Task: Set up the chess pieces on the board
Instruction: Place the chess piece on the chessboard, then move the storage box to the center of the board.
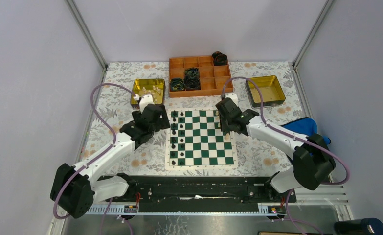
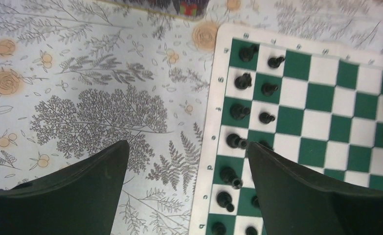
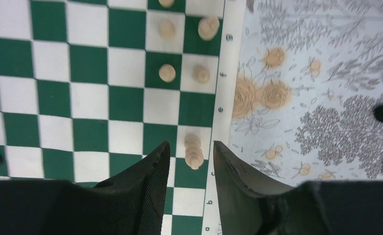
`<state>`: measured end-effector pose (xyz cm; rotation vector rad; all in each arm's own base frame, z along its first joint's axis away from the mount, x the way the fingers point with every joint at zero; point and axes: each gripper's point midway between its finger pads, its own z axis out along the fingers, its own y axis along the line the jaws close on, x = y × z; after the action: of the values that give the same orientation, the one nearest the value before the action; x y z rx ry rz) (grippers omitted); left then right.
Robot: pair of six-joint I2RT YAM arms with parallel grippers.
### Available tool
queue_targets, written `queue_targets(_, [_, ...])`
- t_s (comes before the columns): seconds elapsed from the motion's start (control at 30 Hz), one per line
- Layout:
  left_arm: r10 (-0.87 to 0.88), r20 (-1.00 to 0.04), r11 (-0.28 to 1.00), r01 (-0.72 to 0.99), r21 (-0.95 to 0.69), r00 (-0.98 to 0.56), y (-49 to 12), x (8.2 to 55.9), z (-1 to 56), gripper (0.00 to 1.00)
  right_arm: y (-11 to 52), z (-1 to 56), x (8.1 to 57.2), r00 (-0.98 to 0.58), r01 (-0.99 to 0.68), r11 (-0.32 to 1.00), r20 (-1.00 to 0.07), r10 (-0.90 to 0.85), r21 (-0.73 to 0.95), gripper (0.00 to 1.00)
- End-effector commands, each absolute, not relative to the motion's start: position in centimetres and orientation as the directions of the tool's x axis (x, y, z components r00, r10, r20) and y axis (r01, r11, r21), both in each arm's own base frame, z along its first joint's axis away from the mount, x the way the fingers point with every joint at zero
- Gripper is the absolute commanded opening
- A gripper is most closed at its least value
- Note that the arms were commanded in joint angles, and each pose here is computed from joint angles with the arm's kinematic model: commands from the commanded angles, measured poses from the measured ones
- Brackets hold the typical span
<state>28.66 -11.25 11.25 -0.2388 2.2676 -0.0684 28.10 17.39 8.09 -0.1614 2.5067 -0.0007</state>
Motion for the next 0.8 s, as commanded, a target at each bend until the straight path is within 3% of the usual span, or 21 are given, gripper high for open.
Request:
queue_targets(0.0, [-0.334,-0.794,0.937,-0.275,-0.218,-0.508,-10.3,31.0,15.6,0.99,17.5,13.1,30.8,-0.714,-0.110,0.993,-0.691,-0.116,-0.053,0.45])
queue_targets(0.13, [-0.455,-0.759,0.873,-0.401,-0.278,-0.466,-8.8,33.1,16.4,0.99,18.3,14.5,32.3,-0.677,-0.134,0.989,-0.722,-0.143,-0.070,0.45])
queue_targets(0.37, [-0.719,-0.567,0.666,-0.631,-0.398,-0.401,-4.5,36.1,12.4,0.98,19.8,16.1,34.6,-0.626,-0.183,0.979,-0.756,-0.190,-0.095,0.45])
queue_targets(0.53, [-0.790,-0.474,0.586,-0.705,-0.400,-0.388,-3.0,37.1,9.2,0.95,20.7,16.6,35.8,-0.611,-0.212,0.972,-0.763,-0.211,-0.098,0.45])
queue_targets(0.77, [-0.825,-0.442,0.534,-0.742,-0.405,-0.352,-2.0,38.4,7.8,0.93,21.0,16.2,36.3,-0.609,-0.245,0.965,-0.760,-0.228,-0.093,0.45])
